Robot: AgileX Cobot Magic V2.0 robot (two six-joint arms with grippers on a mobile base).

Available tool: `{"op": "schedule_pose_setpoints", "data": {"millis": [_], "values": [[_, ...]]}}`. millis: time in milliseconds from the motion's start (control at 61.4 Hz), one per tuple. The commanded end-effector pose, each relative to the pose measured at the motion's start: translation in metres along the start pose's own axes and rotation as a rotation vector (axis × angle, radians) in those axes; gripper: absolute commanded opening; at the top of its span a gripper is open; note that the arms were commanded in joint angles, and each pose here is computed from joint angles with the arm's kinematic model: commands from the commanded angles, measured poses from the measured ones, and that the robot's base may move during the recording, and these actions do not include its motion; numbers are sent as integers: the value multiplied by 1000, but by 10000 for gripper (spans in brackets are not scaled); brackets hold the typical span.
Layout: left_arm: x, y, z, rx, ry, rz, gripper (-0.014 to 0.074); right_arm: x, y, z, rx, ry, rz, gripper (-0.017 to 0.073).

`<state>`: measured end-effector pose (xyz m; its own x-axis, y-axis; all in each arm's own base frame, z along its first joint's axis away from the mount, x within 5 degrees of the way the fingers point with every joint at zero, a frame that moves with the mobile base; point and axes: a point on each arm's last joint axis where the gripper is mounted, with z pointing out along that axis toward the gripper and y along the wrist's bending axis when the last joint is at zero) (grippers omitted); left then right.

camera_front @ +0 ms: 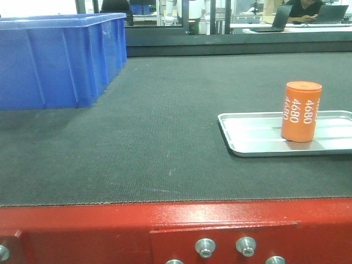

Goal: Grab orange capacitor from left shelf to right conveyor

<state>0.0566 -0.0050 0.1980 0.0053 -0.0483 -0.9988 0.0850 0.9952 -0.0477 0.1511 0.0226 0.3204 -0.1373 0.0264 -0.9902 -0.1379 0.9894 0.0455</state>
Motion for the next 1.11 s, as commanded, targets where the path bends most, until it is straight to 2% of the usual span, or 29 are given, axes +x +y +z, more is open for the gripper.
{"op": "schedule_pose_setpoints", "data": {"millis": [0, 212, 684, 978, 1092], "values": [[-10, 0, -1, -2, -100, -2, -127, -21, 1, -19, -6, -108, 8, 37], [-10, 0, -1, -2, -100, -2, -127, -29, 1, -43, -6, -193, 9, 37], [-10, 0, -1, -2, -100, -2, -127, -28, 1, -43, -6, -192, 7, 37], [-10, 0, -1, -2, -100, -2, -127, -13, -3, -67, 32, -216, -87, 37], [-10, 0, -1, -2, -100, -2, -127, 12, -7, -76, 83, -220, -85, 37]]}}
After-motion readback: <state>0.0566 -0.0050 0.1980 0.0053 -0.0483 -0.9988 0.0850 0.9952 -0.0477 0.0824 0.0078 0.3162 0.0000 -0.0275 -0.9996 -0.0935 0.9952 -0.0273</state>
